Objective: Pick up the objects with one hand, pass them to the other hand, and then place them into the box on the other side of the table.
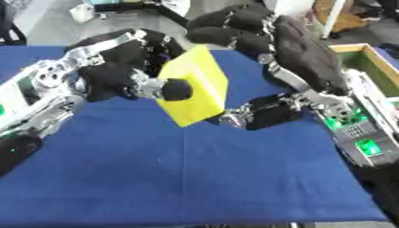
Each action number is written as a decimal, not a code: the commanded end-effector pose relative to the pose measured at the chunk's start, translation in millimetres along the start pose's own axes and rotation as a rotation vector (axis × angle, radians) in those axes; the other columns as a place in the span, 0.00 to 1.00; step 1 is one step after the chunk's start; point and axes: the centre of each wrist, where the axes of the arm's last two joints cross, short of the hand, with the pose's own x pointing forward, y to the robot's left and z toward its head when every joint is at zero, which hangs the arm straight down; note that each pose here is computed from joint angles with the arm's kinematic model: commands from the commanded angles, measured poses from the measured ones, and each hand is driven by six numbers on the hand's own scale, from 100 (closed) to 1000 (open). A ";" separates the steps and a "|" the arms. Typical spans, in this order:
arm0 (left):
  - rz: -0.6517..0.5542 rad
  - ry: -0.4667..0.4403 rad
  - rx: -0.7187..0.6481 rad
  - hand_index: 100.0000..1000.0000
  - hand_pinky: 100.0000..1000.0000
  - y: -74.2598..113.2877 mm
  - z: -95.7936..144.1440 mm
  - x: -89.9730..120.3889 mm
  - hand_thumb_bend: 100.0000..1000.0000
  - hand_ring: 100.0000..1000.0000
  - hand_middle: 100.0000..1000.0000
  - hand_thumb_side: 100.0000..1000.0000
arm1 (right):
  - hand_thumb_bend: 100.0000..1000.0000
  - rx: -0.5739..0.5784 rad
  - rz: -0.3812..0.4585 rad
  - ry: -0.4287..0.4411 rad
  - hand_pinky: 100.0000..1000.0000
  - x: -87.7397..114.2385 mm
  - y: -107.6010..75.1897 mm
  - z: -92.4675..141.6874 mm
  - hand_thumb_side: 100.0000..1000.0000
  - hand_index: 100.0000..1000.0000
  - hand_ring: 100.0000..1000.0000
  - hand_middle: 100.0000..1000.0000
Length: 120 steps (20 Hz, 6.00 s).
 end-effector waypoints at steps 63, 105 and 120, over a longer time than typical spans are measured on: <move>-0.030 -0.224 0.703 0.63 0.51 38.6 63.0 -46.4 0.98 0.54 0.54 0.61 | 0.00 -0.093 0.359 1.533 0.78 -160.1 12.1 264.0 0.01 0.63 0.81 0.76; -0.714 0.317 0.812 0.69 0.55 119.8 116.6 -64.9 0.88 0.54 0.54 0.42 | 0.07 -0.205 0.142 0.784 0.84 -58.5 -57.4 155.6 0.17 0.96 0.86 0.87; -0.958 0.987 0.614 0.71 0.64 171.0 163.5 -92.6 0.55 0.54 0.55 0.25 | 0.00 -0.200 0.086 0.857 0.84 -50.9 -44.0 174.6 0.20 0.96 0.87 0.86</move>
